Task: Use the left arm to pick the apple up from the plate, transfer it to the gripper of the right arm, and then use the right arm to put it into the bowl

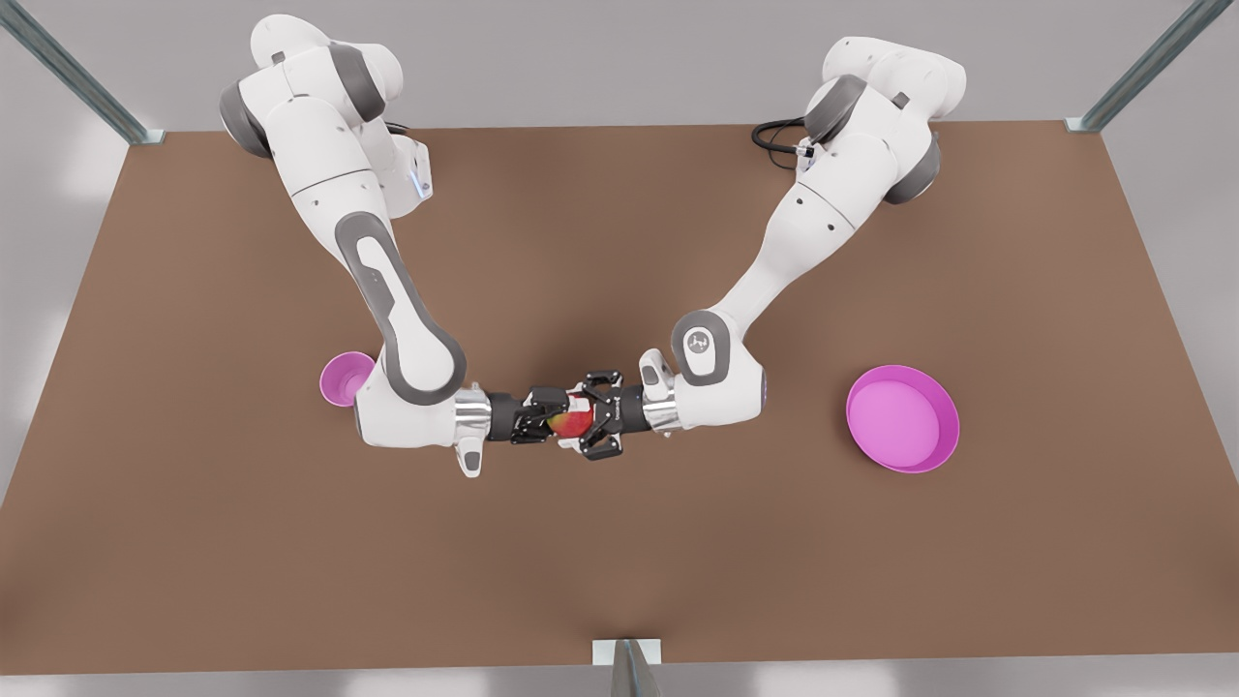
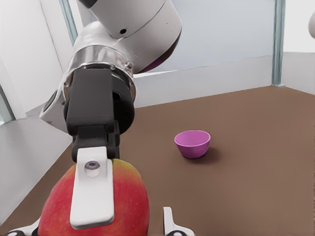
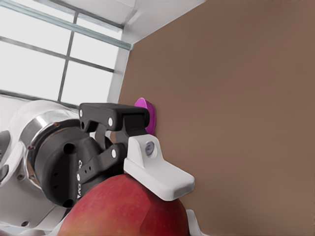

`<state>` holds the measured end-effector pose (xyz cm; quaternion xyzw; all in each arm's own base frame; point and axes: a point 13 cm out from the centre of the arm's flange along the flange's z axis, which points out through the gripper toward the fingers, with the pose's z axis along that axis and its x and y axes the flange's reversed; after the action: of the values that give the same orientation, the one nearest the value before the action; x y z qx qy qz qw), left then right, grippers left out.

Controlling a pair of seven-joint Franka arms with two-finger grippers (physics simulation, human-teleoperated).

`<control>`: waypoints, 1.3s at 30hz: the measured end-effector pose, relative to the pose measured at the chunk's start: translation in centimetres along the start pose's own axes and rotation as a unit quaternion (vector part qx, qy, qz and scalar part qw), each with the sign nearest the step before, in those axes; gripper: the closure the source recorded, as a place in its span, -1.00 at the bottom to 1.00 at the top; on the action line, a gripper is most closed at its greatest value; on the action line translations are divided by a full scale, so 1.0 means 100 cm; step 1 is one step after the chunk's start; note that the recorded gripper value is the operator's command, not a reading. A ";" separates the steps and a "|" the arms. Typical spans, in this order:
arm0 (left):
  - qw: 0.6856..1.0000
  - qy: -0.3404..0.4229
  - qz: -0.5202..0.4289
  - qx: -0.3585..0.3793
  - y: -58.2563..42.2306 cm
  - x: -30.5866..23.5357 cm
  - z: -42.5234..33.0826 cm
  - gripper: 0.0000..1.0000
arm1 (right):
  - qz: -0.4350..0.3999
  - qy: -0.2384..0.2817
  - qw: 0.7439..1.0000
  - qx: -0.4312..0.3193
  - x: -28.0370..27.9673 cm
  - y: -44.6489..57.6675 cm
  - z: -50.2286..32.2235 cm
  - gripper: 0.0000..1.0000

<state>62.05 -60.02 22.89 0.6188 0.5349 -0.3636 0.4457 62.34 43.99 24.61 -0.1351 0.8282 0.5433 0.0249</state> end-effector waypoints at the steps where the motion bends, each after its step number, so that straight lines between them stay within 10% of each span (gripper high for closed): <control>1: 1.000 0.000 0.000 0.000 0.000 0.000 0.000 -1.00 | 0.000 -0.001 1.000 0.000 -0.001 0.000 -0.001 -0.28; 11: 1.000 0.013 -0.012 -0.016 0.022 0.017 -0.045 -1.00 | 0.027 -0.006 1.000 0.014 0.017 -0.031 -0.057 -0.29; 16: 0.989 0.140 0.036 -0.030 0.089 0.071 -0.264 -1.00 | 0.019 0.004 0.998 0.065 0.037 -0.057 -0.119 -0.29; 22: 0.895 0.435 0.071 0.066 0.086 0.012 -0.452 -1.00 | 0.005 0.024 0.988 0.154 0.060 -0.109 -0.216 -0.29; 26: 0.822 0.563 -0.078 -0.032 0.048 -0.047 -0.591 -1.00 | -0.008 0.056 0.976 0.210 0.081 -0.133 -0.266 -0.28; 39: 0.709 0.549 -0.394 -0.200 -0.005 -0.042 -0.620 -1.00 | 0.036 0.161 0.953 0.255 0.208 -0.227 -0.323 -0.29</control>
<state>59.22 -3.13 47.68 0.3381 0.9410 0.0137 0.0026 51.47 2.11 13.59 -0.1800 0.9364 0.2861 -0.0948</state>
